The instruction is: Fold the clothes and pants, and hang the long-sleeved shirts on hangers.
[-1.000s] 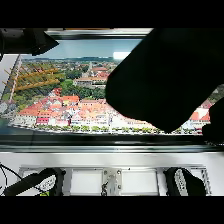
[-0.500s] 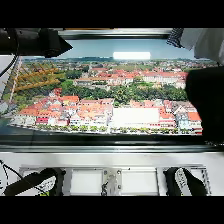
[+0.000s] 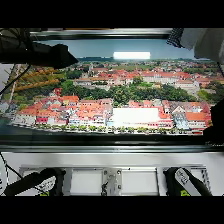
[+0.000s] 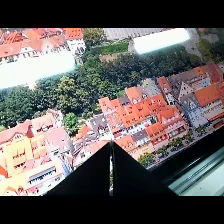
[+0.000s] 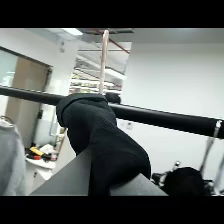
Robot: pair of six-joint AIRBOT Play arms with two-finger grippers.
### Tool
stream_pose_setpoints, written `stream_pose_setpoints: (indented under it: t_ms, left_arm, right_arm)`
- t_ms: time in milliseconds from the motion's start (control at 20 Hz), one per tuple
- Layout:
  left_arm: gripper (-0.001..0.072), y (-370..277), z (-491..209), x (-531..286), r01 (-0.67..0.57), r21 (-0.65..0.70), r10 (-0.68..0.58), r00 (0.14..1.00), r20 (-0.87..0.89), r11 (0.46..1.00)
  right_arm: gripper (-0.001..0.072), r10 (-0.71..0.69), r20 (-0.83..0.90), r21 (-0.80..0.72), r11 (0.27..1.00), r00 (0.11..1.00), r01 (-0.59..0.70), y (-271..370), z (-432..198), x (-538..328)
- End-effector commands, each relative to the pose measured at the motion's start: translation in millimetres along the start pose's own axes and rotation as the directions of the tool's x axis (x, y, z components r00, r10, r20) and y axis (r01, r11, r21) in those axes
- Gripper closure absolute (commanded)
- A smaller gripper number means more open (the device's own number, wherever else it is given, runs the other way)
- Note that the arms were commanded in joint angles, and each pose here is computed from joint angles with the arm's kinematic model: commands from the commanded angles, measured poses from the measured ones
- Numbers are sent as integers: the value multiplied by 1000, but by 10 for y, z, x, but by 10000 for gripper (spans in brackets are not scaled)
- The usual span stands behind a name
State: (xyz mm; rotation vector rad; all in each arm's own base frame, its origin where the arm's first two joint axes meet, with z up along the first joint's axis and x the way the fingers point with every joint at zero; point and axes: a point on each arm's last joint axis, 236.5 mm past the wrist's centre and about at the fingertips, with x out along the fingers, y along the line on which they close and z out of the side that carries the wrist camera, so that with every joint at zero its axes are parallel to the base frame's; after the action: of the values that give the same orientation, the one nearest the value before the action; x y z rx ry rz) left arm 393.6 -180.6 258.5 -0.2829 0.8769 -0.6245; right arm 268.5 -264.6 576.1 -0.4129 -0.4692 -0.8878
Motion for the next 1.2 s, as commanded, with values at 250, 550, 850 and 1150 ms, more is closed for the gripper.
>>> stream_pose_setpoints:
  t_ms: [250, 550, 850, 1150]
  left_arm:
    - [689, 147, -154, 196, -7, -45, 5, 999, -44, 999]
    - [689, 148, -134, 197, -7, -38, 6, 999, -36, 999]
    - [689, 150, -94, 198, -7, -38, 6, 1000, -19, 999]
    - [689, 152, -71, 198, -8, -38, 7, 1000, -9, 999]
  right_arm:
    - [698, -157, -22, 51, 986, 987, 157, -682, 6, -6]
    - [698, -222, -112, 43, 973, 969, 228, -828, -256, -18]
    - [698, -282, -219, 57, 952, 934, 301, -956, -560, -66]
    - [695, -315, -337, 56, 934, 887, 353, -1016, -904, -173]
